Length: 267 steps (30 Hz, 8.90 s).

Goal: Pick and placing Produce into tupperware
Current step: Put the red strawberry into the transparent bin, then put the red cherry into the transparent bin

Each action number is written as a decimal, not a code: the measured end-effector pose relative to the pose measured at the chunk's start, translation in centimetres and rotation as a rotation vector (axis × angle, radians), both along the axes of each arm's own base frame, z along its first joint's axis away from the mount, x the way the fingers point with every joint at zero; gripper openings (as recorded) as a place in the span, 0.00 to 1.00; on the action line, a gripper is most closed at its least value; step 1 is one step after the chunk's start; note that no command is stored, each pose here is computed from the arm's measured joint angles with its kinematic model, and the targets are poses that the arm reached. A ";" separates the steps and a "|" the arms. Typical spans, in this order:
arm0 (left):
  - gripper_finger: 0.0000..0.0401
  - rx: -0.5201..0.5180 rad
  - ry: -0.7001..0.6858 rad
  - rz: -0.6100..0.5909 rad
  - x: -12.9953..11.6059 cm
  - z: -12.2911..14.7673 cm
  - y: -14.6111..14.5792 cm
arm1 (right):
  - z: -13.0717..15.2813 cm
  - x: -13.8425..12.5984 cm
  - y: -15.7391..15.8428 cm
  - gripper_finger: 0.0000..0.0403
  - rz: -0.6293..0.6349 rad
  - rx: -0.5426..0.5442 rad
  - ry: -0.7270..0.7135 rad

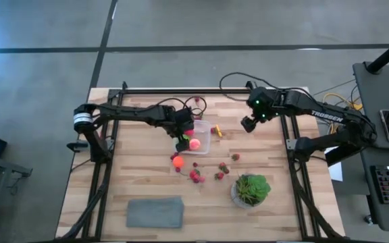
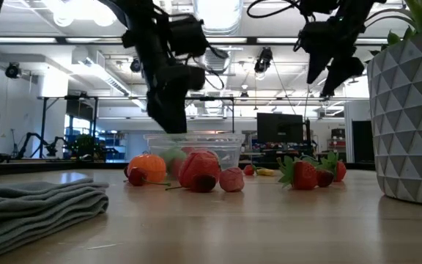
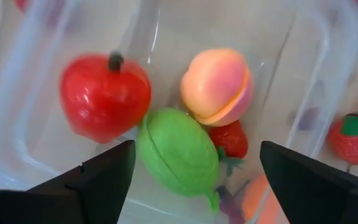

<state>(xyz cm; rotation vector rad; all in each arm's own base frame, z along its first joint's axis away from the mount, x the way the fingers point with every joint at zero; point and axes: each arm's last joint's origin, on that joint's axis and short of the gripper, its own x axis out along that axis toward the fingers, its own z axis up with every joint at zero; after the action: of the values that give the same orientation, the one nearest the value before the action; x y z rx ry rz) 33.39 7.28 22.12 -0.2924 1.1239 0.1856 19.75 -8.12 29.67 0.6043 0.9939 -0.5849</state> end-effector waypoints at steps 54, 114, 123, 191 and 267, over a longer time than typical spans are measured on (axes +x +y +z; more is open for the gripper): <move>0.83 0.302 -0.113 0.491 -19.1 -6.5 -2.8 | -8.9 7.5 6.5 0.81 0.166 0.412 0.274; 0.83 0.173 -0.259 0.446 -17.8 -5.6 -2.5 | -15.1 9.2 8.7 0.55 0.732 0.023 0.460; 0.83 0.139 -0.262 0.425 -17.8 -5.6 -2.6 | -15.3 9.1 8.5 0.53 0.719 -0.025 0.484; 0.83 -0.245 -0.542 0.494 -15.9 -3.9 -2.9 | -4.9 18.0 -0.5 0.62 0.630 -0.130 0.121; 0.29 0.162 -0.331 -0.185 -9.1 -10.6 -8.4 | -8.7 7.2 2.4 0.61 0.279 0.027 0.068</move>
<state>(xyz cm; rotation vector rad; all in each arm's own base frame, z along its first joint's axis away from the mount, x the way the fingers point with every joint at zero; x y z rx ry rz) 24.26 -1.13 11.57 -0.0695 0.7969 0.0601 26.91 -5.69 20.99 0.4613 1.1297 -0.3467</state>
